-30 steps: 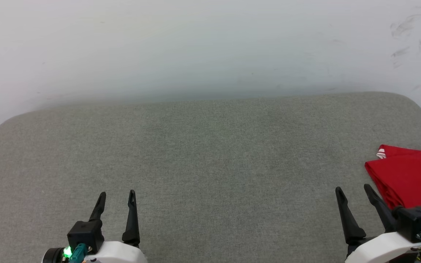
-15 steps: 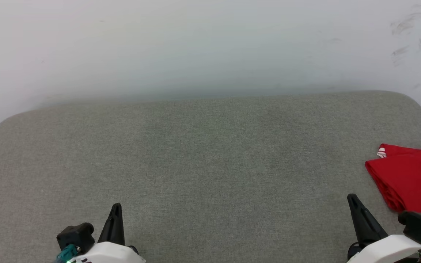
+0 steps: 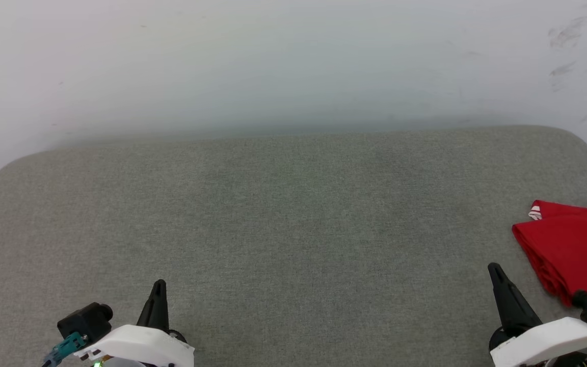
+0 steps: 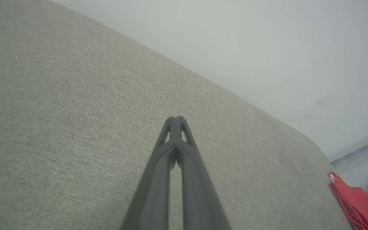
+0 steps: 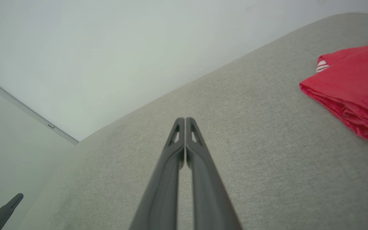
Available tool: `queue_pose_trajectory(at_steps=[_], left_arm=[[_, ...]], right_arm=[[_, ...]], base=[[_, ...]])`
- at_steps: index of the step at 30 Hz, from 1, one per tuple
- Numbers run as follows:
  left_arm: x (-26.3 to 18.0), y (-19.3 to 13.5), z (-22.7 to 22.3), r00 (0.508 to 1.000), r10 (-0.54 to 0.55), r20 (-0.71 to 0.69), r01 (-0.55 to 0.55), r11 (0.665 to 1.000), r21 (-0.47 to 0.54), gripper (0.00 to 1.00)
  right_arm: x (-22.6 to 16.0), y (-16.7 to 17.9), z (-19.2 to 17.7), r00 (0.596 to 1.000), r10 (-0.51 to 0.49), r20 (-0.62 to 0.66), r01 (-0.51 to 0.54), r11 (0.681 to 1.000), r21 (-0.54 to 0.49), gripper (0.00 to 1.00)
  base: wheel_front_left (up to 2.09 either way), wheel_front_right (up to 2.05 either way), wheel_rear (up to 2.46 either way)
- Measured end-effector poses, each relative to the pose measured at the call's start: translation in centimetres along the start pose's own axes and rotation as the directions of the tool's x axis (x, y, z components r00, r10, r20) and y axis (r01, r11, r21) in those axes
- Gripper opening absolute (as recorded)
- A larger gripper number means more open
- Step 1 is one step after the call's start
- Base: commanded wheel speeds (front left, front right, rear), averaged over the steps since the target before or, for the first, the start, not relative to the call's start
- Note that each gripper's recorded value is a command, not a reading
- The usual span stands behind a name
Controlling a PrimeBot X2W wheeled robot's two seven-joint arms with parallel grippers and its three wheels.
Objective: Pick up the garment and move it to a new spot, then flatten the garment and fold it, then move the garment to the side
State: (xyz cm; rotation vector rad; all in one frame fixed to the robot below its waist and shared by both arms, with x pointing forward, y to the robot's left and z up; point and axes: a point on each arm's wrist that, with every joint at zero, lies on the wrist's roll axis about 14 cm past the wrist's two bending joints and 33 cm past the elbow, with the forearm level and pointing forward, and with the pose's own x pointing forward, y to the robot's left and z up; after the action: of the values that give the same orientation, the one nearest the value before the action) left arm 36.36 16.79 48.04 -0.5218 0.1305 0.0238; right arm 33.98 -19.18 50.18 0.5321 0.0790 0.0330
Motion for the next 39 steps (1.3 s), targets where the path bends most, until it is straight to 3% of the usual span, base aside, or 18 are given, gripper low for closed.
queue_pose_trajectory(at_steps=[8, 24, 39], left_arm=[[0.5, 0.3, 0.1, 1.000, 0.005, -0.024, -0.009, 0.983, -0.184, 0.00], [1.0, 0.5, 0.6, 1.000, -0.004, -0.030, -0.008, 0.921, -0.388, 0.00], [1.3, 0.7, 1.2, 1.000, -0.018, -0.019, 0.005, 0.843, -0.538, 0.00]], right_arm=[[0.9, 0.0, 0.4, 1.000, 0.003, 0.019, -0.007, 0.984, 0.178, 0.00], [1.8, -0.2, 0.7, 0.999, 0.003, 0.033, -0.015, 0.927, 0.374, 0.00], [2.4, -0.4, 0.8, 0.999, -0.002, 0.042, -0.020, 0.851, 0.524, 0.00]], base=[[0.00, 0.00, 0.00], [0.00, 0.00, 0.00], [0.00, 0.00, 0.00]])
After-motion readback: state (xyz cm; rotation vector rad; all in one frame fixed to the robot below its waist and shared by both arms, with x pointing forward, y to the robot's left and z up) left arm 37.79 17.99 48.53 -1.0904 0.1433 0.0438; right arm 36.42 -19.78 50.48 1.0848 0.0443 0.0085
